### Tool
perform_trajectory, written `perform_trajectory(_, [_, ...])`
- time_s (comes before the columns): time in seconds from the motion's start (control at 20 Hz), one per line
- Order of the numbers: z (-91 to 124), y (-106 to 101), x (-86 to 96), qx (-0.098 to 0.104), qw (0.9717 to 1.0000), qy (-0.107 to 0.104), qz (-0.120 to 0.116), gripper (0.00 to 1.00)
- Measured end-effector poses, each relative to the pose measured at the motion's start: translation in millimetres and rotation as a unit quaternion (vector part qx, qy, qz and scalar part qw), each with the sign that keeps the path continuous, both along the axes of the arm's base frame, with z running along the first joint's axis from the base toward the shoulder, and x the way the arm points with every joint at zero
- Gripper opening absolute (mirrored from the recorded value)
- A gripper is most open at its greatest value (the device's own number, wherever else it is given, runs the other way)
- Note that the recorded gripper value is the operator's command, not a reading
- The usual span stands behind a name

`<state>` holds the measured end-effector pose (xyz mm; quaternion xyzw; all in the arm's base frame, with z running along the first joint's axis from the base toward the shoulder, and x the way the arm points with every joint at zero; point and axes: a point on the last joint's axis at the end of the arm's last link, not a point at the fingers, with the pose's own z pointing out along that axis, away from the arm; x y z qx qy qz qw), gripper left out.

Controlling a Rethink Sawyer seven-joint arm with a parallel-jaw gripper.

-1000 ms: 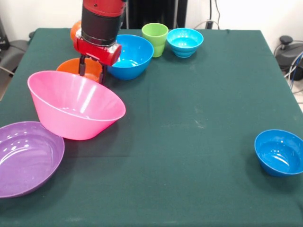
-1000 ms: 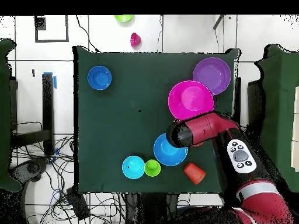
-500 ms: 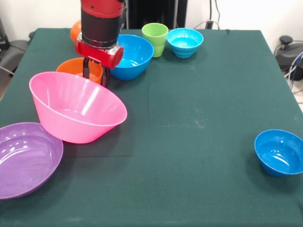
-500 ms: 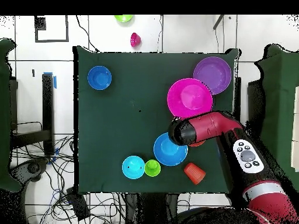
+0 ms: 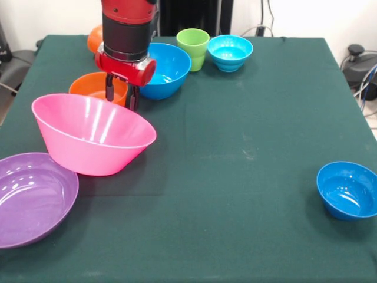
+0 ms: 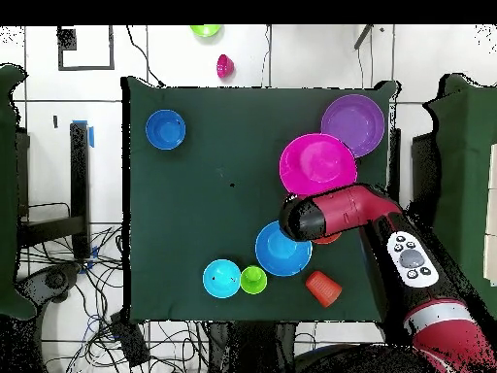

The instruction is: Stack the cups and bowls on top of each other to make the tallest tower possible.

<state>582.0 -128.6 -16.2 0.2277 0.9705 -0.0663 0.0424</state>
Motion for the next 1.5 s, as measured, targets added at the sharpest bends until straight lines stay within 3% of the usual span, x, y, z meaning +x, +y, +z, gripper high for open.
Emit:
perform_trajectory(1.3, [2,5,3.2,0.004,1.0,-0.003,0.003,1.0])
perform_trajectory(1.5, [23,16,1.5,0.017,0.9998,-0.004,-0.004,1.0])
